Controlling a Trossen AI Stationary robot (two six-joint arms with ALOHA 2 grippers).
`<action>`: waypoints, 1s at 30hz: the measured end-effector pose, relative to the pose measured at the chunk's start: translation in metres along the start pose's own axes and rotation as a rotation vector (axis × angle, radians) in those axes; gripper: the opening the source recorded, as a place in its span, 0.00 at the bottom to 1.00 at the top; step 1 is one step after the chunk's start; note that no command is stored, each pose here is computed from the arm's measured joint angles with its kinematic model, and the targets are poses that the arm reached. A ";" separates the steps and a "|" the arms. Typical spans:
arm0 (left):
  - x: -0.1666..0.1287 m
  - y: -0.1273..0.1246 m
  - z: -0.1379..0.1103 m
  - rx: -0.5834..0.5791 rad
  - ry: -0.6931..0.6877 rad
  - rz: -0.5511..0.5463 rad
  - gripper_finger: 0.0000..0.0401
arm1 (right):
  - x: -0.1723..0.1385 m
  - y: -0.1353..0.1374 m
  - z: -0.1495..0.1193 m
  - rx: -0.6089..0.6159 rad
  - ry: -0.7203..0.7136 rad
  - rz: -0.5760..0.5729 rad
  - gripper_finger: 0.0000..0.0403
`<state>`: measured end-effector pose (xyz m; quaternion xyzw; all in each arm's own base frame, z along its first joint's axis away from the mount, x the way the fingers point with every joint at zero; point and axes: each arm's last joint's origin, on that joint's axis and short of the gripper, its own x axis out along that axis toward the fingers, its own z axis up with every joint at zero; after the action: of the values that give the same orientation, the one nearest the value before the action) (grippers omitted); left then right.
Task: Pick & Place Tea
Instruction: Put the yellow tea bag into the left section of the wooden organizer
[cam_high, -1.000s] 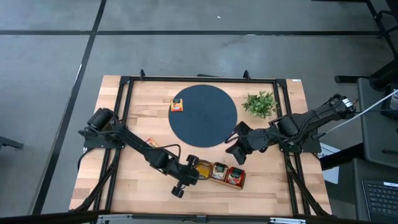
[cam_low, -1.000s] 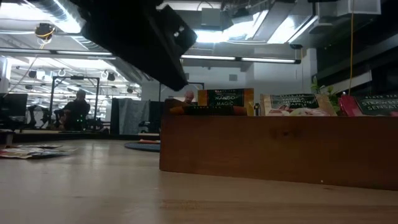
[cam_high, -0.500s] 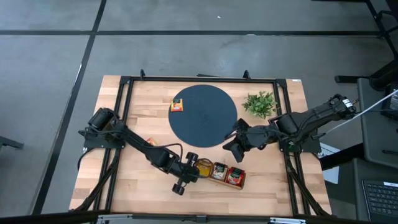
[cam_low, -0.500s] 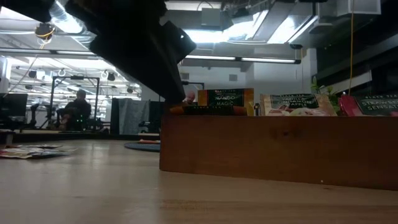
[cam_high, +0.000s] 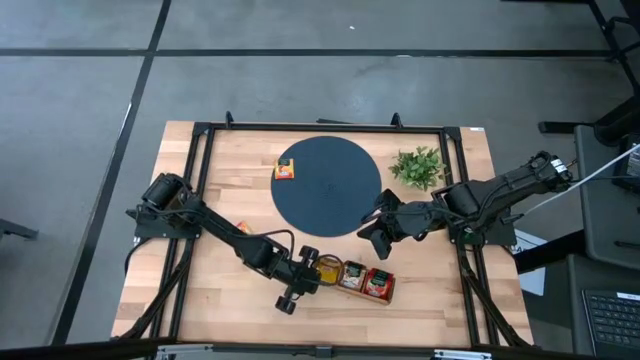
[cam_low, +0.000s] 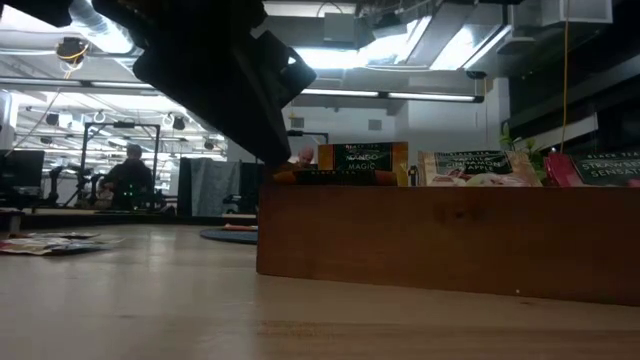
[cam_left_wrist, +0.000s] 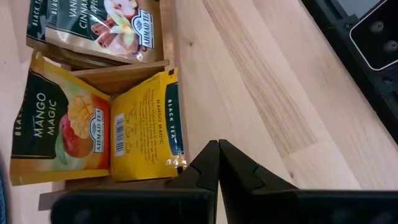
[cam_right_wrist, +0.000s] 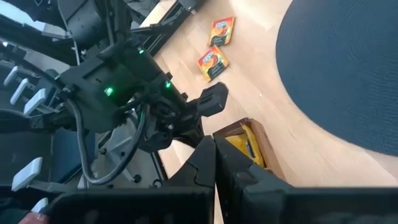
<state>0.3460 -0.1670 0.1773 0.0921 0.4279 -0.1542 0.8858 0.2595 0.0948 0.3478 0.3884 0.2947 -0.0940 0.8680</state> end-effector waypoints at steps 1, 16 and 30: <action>0.000 0.000 0.000 0.000 0.000 0.000 0.01 | 0.000 0.000 0.000 0.000 -0.008 -0.005 0.01; 0.006 0.002 -0.004 -0.027 0.029 0.005 0.01 | 0.000 -0.001 0.001 0.000 -0.036 -0.021 0.01; 0.016 -0.002 -0.009 -0.048 0.048 0.074 0.01 | 0.000 -0.001 0.002 -0.003 -0.051 -0.026 0.01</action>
<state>0.3478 -0.1691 0.1590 0.0905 0.4490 -0.1087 0.8822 0.2600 0.0933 0.3483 0.3808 0.2775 -0.1147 0.8746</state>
